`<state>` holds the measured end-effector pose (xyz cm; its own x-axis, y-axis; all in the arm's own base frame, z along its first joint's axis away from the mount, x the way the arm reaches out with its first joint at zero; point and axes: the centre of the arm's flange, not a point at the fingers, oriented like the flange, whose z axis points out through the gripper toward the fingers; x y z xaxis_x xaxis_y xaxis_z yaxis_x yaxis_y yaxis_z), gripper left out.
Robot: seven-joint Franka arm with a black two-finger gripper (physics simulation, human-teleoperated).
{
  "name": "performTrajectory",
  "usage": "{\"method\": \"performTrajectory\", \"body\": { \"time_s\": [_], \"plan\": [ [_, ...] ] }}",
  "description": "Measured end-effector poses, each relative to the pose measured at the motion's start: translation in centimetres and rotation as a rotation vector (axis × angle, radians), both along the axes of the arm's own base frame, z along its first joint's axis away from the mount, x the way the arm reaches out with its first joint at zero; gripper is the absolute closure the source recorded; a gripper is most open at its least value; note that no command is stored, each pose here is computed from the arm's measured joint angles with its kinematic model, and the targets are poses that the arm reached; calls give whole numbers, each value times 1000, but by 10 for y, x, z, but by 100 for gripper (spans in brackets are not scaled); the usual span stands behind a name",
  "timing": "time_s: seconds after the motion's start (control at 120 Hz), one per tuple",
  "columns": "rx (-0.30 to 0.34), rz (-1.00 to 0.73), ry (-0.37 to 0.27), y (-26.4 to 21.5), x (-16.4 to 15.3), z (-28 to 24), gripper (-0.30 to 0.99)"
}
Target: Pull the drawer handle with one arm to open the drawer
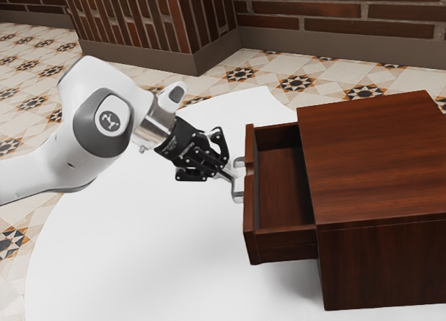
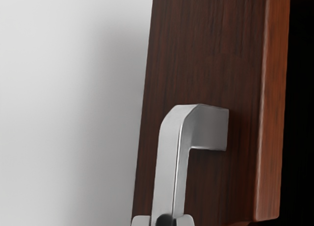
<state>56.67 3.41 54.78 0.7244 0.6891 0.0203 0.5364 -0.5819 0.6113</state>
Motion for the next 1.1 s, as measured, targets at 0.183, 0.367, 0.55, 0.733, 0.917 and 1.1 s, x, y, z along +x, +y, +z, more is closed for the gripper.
{"method": "performTrajectory", "body": {
  "time_s": [0.183, 0.367, 0.55, 0.733, 0.917, 1.1],
  "plan": [
    [1, 5, -3, 4, -11, 2, 73],
    [2, -2, -4, 2, -18, 2, 73],
    [0, 4, -3, 7, -26, 2, 73],
    [-3, 20, -5, 18, -34, 2, 72],
    [-3, 28, -1, 24, -40, 0, 72],
    [-9, 45, -11, 34, -53, 4, 72]
  ]
}}
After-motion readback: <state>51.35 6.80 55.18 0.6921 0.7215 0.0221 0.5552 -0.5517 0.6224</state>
